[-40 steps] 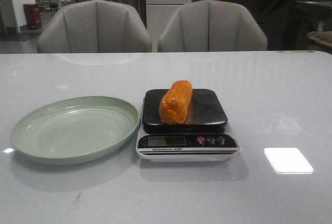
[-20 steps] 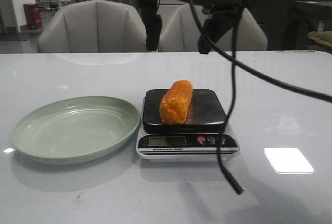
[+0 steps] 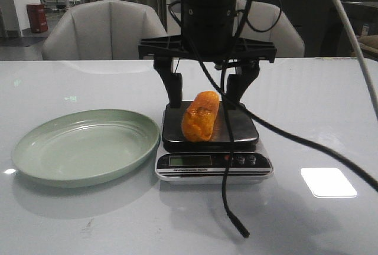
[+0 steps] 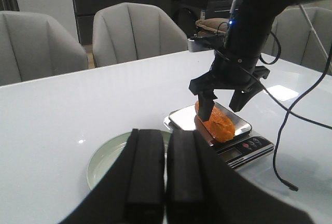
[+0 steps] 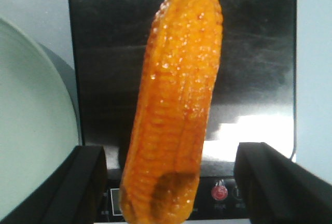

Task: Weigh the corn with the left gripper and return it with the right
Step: 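Lower the right gripper over the corn cob on the scale, then grasp the corn cob with the right gripper and lift it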

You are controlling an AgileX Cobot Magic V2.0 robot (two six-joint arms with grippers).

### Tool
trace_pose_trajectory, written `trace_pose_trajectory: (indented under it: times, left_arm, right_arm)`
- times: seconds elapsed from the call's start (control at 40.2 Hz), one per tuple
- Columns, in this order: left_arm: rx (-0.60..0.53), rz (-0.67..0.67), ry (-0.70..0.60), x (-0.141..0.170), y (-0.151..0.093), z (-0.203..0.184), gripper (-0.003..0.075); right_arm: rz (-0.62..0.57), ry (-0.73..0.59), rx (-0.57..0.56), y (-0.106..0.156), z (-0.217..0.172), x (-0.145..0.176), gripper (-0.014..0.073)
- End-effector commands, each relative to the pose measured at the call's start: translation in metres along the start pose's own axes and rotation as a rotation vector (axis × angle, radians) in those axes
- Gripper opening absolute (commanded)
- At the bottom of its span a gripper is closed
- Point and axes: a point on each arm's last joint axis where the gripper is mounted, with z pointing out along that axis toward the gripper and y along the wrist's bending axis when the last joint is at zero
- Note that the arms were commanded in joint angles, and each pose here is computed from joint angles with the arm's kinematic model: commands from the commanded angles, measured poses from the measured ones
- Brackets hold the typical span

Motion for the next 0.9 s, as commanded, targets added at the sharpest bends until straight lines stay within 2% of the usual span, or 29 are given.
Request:
trace_pose_trajectory:
  times: [0.0,0.124,0.224,0.348,0.522,0.647,0.771,0.871]
  left_arm:
    - [0.015,0.003,-0.091,-0.014,-0.001,-0.003,0.0134]
    - [0.015,0.003,-0.091,-0.014,-0.001,-0.003,0.0134]
    - [0.015,0.003,-0.09,-0.014,-0.001,-0.002,0.0134]
    - [0.015,0.003,-0.09,-0.014,-0.001,-0.002,0.0134]
    - [0.015,0.003,-0.09,-0.014,-0.001,-0.002,0.0134]
    - [0.016,0.002,-0.089,-0.014,-0.001,-0.002,0.0134]
    - [0.016,0.002,-0.089,-0.014,-0.001,-0.002,0.0134]
    - [0.016,0.002,-0.089,-0.014,-0.001,-0.002,0.0134]
  right_arm:
    - [0.019,-0.059,-0.067,0.004,-0.025,-0.008,0.0594]
    - [0.026,-0.038,-0.07,0.006,-0.015,-0.007,0.0463]
    - [0.036,-0.017,-0.079,0.008,-0.011,-0.005,0.0323]
    - [0.055,-0.007,-0.119,0.012,-0.017,-0.006,0.0221]
    - [-0.008,-0.06,-0.223,0.036,-0.042,-0.008,0.0211]
    - [-0.071,-0.111,-0.344,0.061,-0.053,0.001,0.0211]
    - [-0.084,-0.114,-0.423,0.08,-0.045,0.011,0.0211]
    - [-0.086,-0.093,-0.437,0.09,-0.031,0.018,0.0211]
